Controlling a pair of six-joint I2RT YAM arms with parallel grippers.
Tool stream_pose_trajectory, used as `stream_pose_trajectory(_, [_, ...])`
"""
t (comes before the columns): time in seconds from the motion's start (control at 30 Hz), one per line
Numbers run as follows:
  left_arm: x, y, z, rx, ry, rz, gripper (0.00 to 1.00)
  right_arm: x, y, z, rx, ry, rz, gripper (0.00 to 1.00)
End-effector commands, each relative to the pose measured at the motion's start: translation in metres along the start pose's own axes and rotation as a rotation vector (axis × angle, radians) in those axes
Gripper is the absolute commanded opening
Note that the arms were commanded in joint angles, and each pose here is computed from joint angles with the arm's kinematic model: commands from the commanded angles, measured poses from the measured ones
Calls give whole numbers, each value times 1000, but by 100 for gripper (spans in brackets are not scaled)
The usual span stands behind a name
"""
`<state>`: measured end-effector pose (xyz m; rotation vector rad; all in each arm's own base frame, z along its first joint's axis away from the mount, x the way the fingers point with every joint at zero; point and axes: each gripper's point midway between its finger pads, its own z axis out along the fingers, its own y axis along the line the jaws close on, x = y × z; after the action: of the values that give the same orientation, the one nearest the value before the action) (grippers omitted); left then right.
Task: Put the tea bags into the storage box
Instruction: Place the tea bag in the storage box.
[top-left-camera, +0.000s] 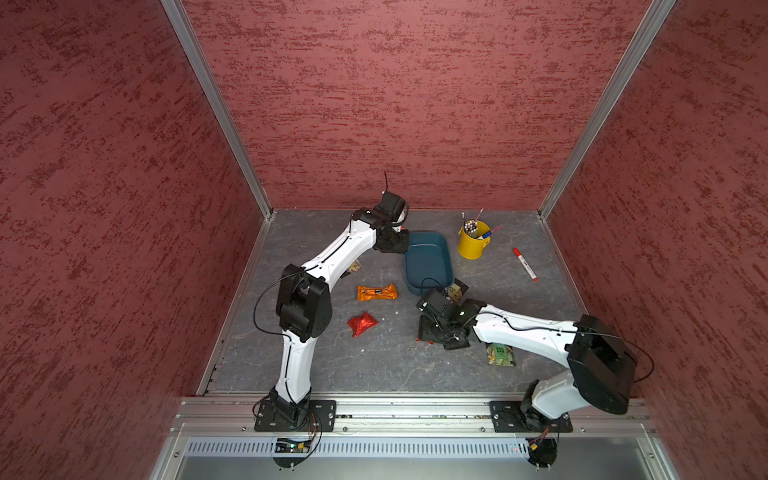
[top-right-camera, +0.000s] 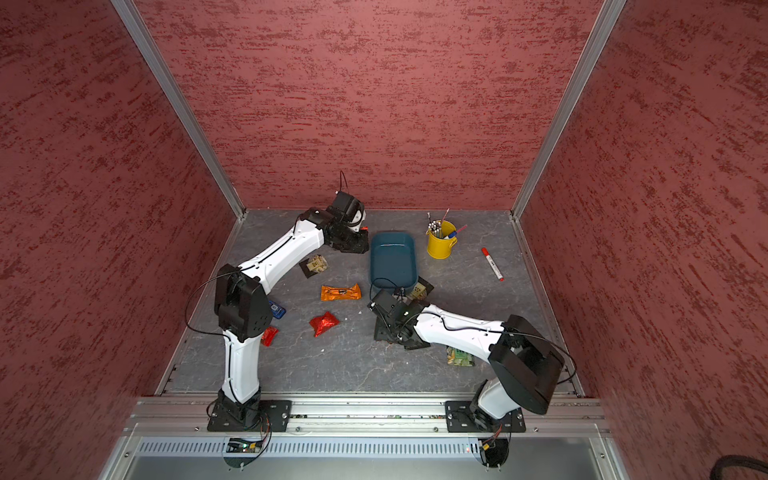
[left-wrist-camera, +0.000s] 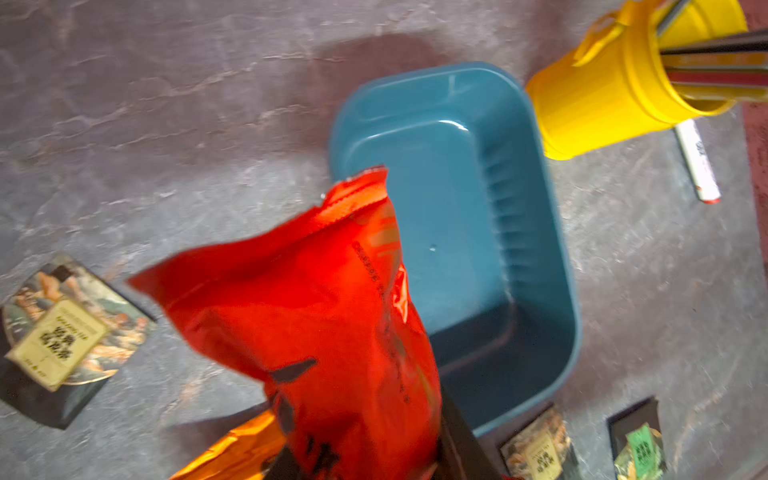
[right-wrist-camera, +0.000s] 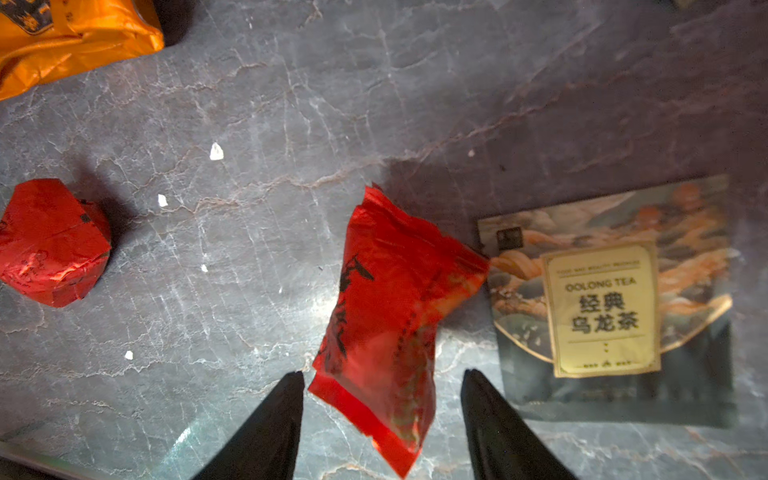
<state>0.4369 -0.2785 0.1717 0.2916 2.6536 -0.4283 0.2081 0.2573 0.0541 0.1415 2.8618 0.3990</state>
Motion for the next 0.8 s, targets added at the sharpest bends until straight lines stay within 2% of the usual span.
stream_pose_trajectory(0.0, [0,-13,-2,4,3,12,37,-3,8,4,-24,-4,-9,62])
stream_pose_trajectory(0.4, [10,-45,18,55,46,29,37,-9,-3,19,3,15,19,55])
stream_pose_trajectory(0.6, [13,-57,31,76,74,41,38,-12,-1,20,2,18,7,43])
stream_pose_trajectory(0.77, [18,-60,56,83,112,34,41,-16,0,12,-16,-7,7,35])
